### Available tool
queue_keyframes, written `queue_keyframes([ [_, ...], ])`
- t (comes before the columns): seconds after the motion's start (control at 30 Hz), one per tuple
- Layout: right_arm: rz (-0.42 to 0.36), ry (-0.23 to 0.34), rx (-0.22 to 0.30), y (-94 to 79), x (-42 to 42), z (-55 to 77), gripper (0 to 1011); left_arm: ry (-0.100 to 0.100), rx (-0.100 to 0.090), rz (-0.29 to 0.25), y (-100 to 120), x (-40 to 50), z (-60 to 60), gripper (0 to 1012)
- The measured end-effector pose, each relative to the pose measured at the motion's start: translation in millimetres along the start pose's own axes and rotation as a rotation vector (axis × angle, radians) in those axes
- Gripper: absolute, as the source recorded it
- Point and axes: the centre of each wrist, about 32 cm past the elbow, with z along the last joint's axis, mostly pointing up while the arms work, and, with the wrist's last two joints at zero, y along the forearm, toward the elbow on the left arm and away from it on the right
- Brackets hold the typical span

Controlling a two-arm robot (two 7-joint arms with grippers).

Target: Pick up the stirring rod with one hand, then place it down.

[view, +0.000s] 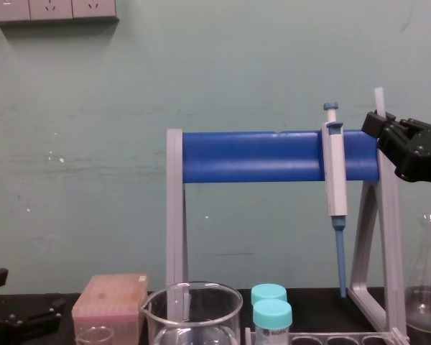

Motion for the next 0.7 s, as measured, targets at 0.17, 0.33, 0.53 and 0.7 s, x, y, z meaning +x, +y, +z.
queue_keyframes([
  [0.17,0.0,0.0,0.0,0.2,0.0,0.0,72,0.0,0.0,0.0,0.0,0.0,0.0,1000],
  [0.33,0.0,0.0,0.001,0.3,0.0,0.1,72,0.0,0.0,0.0,0.0,0.0,0.0,1000],
  [0.53,0.0,0.0,0.001,0.3,0.0,0.1,72,0.0,0.0,0.0,0.0,0.0,0.0,1000],
  [0.7,0.0,0.001,0.001,0.3,0.1,0.1,72,0.0,0.0,0.0,0.0,0.0,0.0,1000],
])
